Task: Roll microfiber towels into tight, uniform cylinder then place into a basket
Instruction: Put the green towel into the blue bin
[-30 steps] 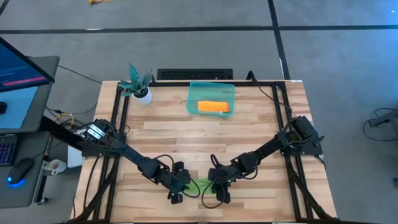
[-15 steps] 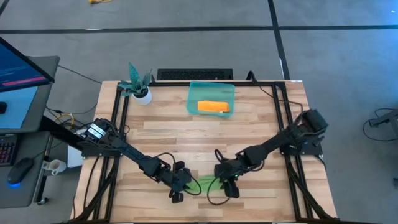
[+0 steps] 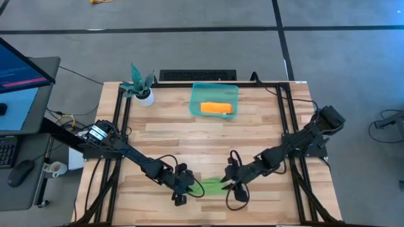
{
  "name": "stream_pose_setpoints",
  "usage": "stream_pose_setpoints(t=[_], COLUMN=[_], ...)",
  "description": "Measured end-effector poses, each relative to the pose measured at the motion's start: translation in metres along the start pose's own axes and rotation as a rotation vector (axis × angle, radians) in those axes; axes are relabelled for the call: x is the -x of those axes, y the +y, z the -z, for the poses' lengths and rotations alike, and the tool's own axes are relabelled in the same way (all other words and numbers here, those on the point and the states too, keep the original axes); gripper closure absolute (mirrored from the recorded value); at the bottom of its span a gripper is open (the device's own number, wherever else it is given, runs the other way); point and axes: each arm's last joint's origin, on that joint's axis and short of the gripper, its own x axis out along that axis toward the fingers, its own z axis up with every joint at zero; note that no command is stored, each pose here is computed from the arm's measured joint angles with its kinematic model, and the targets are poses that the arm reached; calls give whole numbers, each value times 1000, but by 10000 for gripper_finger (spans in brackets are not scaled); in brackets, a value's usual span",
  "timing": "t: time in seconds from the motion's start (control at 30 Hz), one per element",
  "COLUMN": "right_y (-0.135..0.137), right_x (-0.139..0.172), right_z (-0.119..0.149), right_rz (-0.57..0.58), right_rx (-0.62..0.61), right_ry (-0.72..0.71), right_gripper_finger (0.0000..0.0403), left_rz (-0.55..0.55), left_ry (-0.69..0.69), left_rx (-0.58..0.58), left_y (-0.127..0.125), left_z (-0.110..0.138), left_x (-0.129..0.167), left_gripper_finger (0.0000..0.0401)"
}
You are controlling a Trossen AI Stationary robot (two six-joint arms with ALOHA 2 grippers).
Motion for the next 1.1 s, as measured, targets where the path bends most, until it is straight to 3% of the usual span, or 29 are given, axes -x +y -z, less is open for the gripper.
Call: stream_pose_setpoints(t=[0.23, 0.43, 0.63, 1.1], right_y=[-14, -30, -34, -41], right_x=[-25, -42, -52, -52], right_z=[7, 16, 19, 17], right_rz=[33, 78, -97, -150], right_rx=[-17, -36, -61, -149], right_ry=[11, 63, 125, 170], right_gripper_finger=[225, 169, 133, 132], left_rz=[-2, -2, -2, -2], left_ry=[-1, -1, -1, -1], left_rx=[1, 2, 2, 2], left_y=[0, 0, 0, 0], left_z=[0, 0, 0, 0], left_x=[0, 0, 0, 0], left_gripper_finger=[375, 373, 374, 373])
